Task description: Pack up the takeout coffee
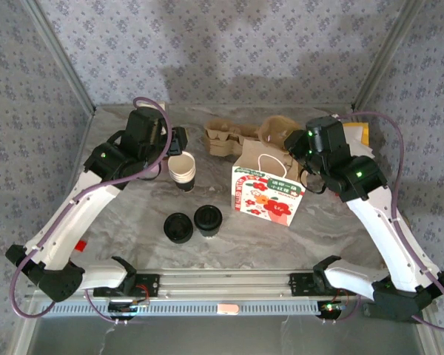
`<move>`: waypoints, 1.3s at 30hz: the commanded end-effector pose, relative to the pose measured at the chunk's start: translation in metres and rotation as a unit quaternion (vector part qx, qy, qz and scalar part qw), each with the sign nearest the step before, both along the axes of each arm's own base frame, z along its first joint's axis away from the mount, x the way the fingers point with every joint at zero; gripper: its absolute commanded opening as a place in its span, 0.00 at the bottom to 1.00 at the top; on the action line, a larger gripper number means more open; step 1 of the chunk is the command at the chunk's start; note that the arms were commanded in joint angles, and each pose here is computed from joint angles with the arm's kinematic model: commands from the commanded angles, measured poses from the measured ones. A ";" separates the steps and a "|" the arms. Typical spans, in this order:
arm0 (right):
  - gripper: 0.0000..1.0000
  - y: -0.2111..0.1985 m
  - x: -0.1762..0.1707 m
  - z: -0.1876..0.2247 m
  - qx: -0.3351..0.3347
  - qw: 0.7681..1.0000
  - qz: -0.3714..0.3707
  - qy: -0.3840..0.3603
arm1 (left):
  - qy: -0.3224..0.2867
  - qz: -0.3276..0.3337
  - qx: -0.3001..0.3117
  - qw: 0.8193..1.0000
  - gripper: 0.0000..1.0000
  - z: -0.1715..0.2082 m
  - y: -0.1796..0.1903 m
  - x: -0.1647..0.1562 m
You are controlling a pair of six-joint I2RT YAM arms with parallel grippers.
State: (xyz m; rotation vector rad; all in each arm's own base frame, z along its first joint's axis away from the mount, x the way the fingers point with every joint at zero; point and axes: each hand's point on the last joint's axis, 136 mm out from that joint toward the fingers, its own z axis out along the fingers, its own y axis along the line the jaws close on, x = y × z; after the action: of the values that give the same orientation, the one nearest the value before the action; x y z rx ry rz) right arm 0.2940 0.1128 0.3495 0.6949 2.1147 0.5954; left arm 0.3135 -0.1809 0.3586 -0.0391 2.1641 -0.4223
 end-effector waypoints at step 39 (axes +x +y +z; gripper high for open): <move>0.31 0.028 -0.023 -0.020 -0.149 0.982 0.115 0.029 | -0.015 -0.006 -0.015 1.000 0.43 0.018 0.002 -0.004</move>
State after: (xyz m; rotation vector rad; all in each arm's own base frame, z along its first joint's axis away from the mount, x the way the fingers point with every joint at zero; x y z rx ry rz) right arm 0.2790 0.1384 0.3278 0.3651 2.2531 0.3751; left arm 0.3140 -0.1792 0.3581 -0.0400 2.1670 -0.4194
